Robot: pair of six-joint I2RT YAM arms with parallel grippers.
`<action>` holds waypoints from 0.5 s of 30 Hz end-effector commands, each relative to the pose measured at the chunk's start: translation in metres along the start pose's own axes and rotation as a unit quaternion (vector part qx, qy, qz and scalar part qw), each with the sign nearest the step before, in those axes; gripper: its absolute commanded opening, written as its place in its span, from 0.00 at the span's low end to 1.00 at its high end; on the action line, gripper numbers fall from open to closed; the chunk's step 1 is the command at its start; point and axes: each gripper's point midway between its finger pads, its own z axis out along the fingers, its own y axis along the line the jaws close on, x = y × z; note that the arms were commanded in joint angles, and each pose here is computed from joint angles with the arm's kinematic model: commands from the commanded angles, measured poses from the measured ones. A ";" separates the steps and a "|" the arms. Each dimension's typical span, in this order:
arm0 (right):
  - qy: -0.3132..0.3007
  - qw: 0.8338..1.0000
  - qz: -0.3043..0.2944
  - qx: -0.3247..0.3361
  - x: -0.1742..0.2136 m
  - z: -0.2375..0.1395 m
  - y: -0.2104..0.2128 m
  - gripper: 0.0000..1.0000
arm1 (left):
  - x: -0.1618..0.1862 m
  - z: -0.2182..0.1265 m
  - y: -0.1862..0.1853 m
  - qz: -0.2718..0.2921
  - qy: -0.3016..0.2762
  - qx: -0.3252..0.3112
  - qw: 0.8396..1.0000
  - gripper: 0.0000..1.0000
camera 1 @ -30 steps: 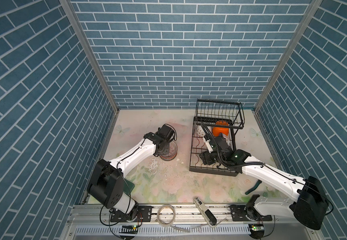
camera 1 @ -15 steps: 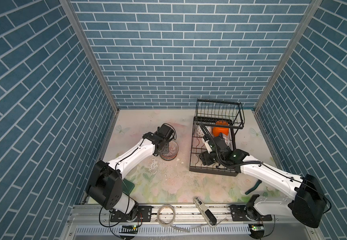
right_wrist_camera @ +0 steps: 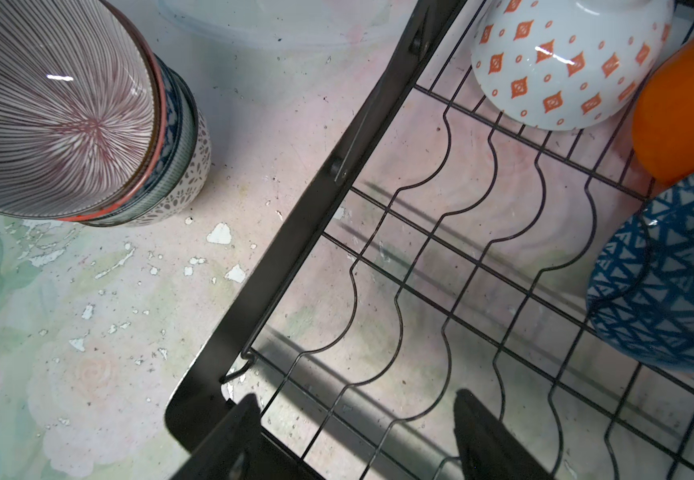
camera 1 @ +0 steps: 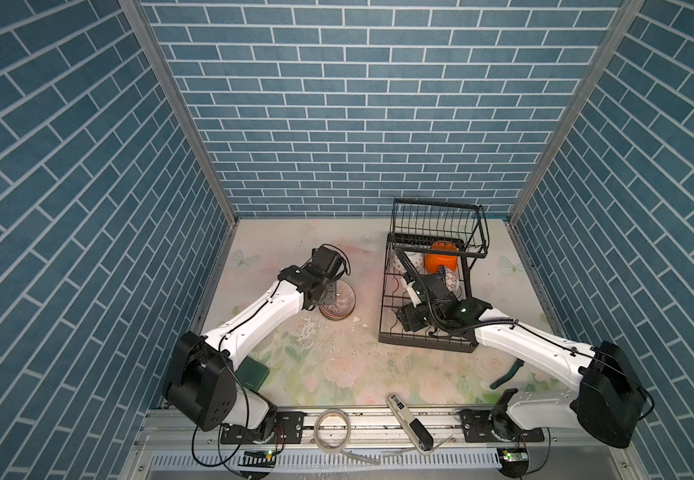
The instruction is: Load the bowls into the dish rack
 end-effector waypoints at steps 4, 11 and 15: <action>-0.011 1.000 0.004 -0.014 -0.014 -0.001 0.010 0.74 | 0.005 -0.003 0.004 0.001 0.004 0.002 1.000 0.37; -0.006 1.000 0.003 -0.013 -0.011 0.001 0.010 0.73 | 0.007 0.003 0.004 0.004 0.016 -0.004 1.000 0.41; -0.005 1.000 0.002 -0.013 -0.010 0.001 0.010 0.73 | 0.010 0.009 0.003 0.008 0.027 -0.010 1.000 0.41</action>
